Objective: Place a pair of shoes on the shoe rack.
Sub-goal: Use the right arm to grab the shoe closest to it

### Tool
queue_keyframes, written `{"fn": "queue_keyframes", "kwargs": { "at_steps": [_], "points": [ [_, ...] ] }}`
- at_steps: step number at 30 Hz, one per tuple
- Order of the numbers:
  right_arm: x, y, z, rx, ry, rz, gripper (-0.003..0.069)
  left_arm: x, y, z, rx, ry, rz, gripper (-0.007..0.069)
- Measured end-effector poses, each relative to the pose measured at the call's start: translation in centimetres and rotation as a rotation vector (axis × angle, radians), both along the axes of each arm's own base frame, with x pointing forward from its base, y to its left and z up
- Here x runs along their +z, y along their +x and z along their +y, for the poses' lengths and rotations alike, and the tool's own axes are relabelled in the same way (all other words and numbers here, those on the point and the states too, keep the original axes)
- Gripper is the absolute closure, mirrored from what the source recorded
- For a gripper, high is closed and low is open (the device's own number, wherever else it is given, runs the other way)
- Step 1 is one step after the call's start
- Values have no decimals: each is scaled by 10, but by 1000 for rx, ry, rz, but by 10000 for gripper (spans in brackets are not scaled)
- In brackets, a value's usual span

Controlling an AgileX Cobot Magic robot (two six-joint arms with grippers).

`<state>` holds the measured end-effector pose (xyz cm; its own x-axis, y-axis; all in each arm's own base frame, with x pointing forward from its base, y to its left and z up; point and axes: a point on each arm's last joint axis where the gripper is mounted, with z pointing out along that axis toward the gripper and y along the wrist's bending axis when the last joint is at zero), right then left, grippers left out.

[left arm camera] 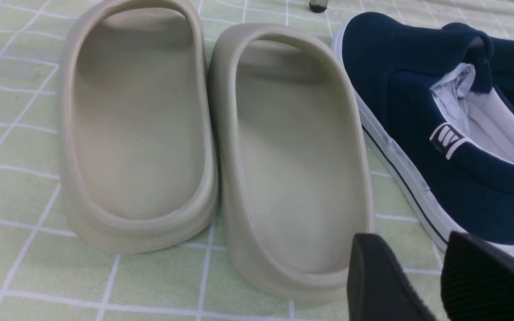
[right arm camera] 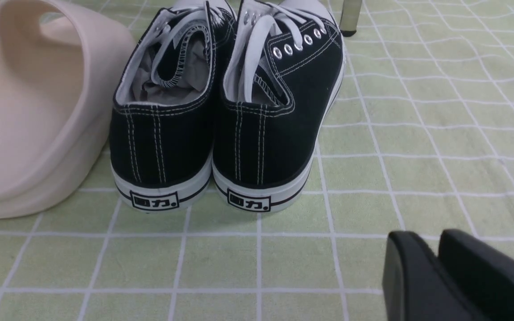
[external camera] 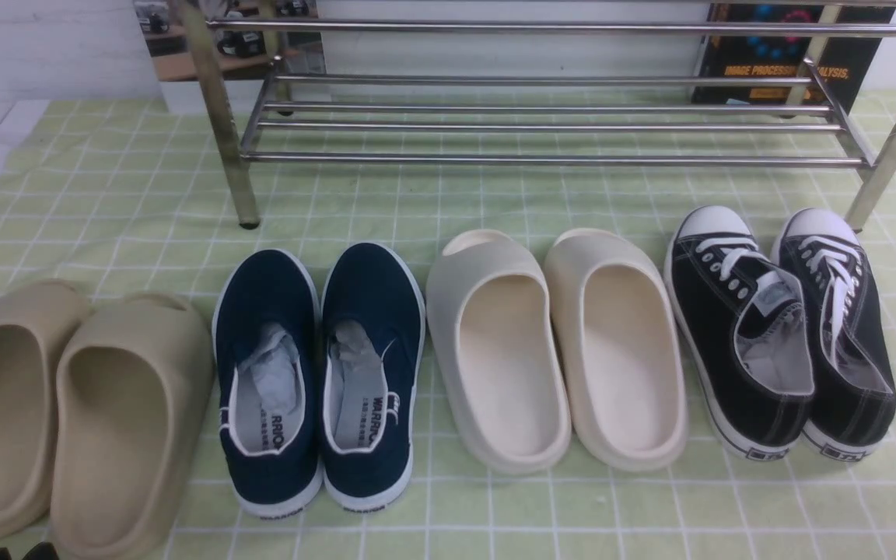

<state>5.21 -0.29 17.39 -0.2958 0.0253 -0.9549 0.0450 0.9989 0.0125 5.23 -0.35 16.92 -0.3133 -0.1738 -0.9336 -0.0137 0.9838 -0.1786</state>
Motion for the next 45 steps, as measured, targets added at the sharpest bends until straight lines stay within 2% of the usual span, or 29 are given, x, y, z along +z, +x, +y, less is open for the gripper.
{"fn": "queue_keyframes", "kwargs": {
  "at_steps": [14, 19, 22, 27, 32, 34, 35, 36, 37, 38, 41, 43, 45],
  "points": [
    [0, 0, 0, 0, 0, -3, 514, 0, 0, 0, 0, 0, 0, 386],
    [3, 2, 0, 4, -1, -62, 508, 0, 0, 0, 0, 0, 0, 386],
    [10, 3, 1, 9, -6, -141, 505, 0, 0, 0, 0, 0, 0, 386],
    [36, 4, 2, 25, -4, -430, 497, 0, 0, 0, 0, 0, 0, 386],
    [66, -5, 4, 65, 211, -771, 493, 0, 0, 0, 0, 0, 0, 386],
    [78, -11, 5, 95, 260, -894, 496, 0, 0, 0, 0, 0, 0, 386],
    [80, -12, 5, 97, 262, -902, 498, 0, 0, 0, 0, 0, 0, 386],
    [97, -14, 5, 106, 264, -940, 520, 0, 0, 0, 0, 0, 0, 386],
    [100, -14, 5, 106, 263, -938, 524, 0, 0, 0, 0, 0, 0, 386],
    [130, -14, 6, 107, 236, -940, 580, 0, 0, 0, 0, 0, 0, 386],
    [180, -1, 5, 81, 149, -844, 658, 0, 0, 0, 0, 0, 0, 386],
    [198, 9, 5, 65, 105, -776, 661, 0, 0, 0, 0, 0, 0, 386],
    [220, 43, 2, 26, 66, -571, 659, 0, 0, 0, 0, 0, 0, 386]
  ]
}}
